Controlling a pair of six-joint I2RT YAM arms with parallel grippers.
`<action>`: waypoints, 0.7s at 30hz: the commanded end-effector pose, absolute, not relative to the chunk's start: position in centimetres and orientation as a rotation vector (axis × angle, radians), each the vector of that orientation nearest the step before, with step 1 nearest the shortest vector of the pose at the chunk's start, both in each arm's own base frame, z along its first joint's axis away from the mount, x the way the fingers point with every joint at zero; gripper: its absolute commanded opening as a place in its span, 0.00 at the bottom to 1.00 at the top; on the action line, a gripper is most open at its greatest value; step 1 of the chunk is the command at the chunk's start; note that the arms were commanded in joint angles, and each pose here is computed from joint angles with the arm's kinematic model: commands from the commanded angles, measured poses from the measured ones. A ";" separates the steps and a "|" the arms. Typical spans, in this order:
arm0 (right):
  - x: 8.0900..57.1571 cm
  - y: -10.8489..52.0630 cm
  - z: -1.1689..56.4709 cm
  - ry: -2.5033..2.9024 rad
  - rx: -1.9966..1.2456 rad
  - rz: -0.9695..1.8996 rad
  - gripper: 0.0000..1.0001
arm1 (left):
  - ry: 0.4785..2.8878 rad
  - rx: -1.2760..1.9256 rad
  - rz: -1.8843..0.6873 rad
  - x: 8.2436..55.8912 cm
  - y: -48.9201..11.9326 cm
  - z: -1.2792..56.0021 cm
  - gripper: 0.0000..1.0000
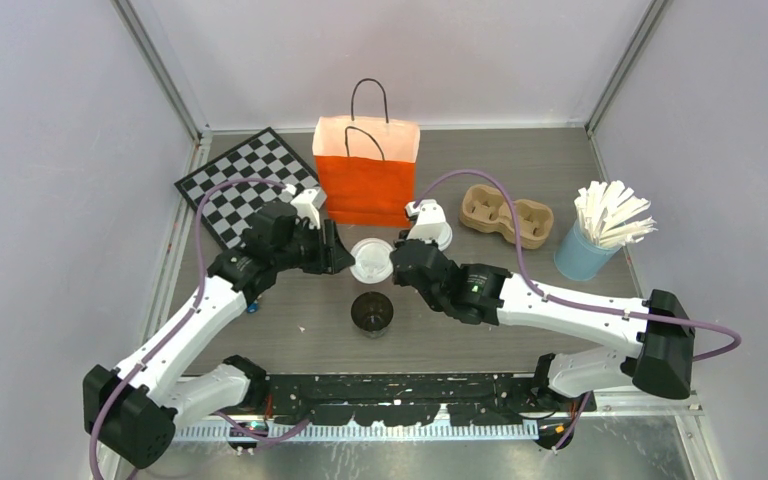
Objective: Pack the takeout coffee
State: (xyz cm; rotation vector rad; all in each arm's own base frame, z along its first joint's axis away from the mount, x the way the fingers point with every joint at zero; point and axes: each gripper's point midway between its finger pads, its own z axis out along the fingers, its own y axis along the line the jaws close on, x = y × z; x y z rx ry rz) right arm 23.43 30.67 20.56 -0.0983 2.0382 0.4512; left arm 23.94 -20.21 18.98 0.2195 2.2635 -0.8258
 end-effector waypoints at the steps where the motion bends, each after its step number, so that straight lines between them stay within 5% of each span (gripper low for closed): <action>1: 24.1 32.0 23.5 1.964 -0.045 0.530 0.00 | 2.232 0.258 -0.754 24.9 -19.9 19.5 0.48; 11: 24.0 32.6 23.5 1.964 -0.052 0.563 0.01 | 2.223 0.286 -0.825 24.5 -21.0 19.7 0.33; 18: 24.0 32.7 23.7 1.958 -0.054 0.574 0.02 | 2.218 0.312 -0.894 24.0 -21.8 20.0 0.01; 21: 24.1 32.4 23.9 1.942 -0.082 0.548 0.10 | 2.197 0.350 -0.948 23.4 -22.4 20.6 0.00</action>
